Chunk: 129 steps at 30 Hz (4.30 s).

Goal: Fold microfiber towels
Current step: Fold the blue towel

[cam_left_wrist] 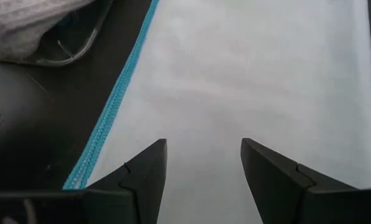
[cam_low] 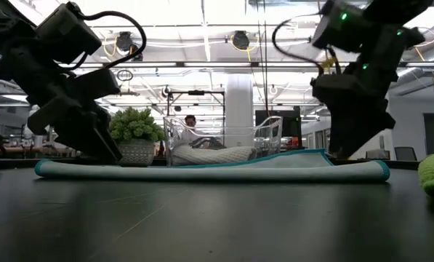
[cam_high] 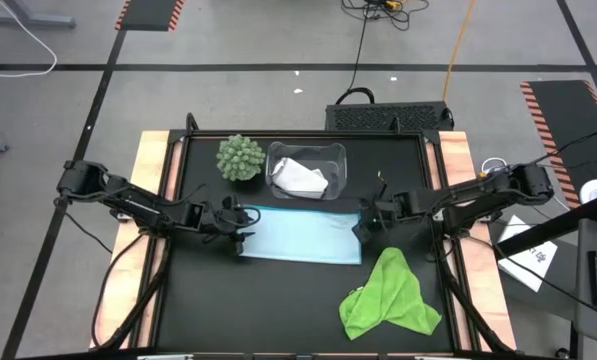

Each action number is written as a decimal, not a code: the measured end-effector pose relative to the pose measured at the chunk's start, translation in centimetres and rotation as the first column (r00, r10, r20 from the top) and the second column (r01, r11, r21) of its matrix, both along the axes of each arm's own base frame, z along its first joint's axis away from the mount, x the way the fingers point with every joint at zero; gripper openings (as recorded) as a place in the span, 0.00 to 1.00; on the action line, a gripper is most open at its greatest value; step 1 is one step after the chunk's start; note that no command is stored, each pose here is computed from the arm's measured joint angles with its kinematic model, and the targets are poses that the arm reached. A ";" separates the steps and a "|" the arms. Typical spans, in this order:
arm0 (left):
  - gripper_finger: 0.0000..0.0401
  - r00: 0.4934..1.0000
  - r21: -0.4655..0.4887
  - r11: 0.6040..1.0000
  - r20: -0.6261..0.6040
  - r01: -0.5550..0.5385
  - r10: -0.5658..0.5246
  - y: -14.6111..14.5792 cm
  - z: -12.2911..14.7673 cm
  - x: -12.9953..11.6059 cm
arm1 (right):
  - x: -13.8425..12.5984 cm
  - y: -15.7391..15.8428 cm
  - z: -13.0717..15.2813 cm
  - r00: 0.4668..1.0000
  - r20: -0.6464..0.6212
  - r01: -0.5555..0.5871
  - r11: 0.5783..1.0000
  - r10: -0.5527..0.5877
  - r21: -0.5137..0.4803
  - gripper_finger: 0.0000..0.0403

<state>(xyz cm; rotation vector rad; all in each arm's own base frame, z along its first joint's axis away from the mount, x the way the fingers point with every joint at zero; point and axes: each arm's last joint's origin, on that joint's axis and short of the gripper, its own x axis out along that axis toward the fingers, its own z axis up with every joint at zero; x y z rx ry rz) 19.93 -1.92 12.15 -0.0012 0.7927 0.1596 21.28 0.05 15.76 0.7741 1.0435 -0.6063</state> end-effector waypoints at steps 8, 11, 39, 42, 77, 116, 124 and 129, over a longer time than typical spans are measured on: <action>0.52 0.999 0.038 0.999 -0.010 0.038 -0.038 0.0 0.0 0.0 | -0.1 -1.0 -2.5 0.996 -0.052 0.079 0.976 -0.070 0.202 0.47; 0.52 0.999 0.052 0.997 -0.015 0.052 -0.052 0.0 0.0 0.0 | 0.5 -1.1 -2.7 0.997 0.018 0.075 0.970 -0.082 0.231 0.47; 0.52 0.995 0.044 0.997 -0.081 0.068 -0.064 0.1 -1.2 -1.2 | 2.4 -2.3 -4.0 0.988 0.150 -0.054 0.979 0.024 0.197 0.04; 0.52 0.996 0.024 0.998 -0.073 0.058 -0.056 0.4 -2.0 -1.9 | 2.4 -2.3 -3.3 0.983 0.182 -0.064 0.980 0.029 0.186 0.02; 0.52 0.995 0.104 0.990 0.031 0.091 -0.095 0.7 -1.6 -2.0 | 7.6 -2.9 3.1 0.981 0.183 -0.094 0.980 0.061 0.174 0.00; 0.52 0.949 -0.187 0.961 0.280 0.205 -0.147 1.9 -5.2 12.3 | 8.3 -2.6 3.8 0.952 0.286 -0.156 0.974 0.105 0.161 0.00; 0.52 0.958 -0.212 0.960 0.257 0.185 -0.128 2.3 -6.0 12.2 | 10.1 -2.6 6.5 0.896 0.437 -0.163 0.973 0.076 0.166 0.00; 0.52 0.957 -0.207 0.959 0.255 0.192 -0.136 2.3 -6.1 12.2 | 11.0 -2.8 8.8 0.881 0.469 -0.147 0.980 0.069 0.133 0.00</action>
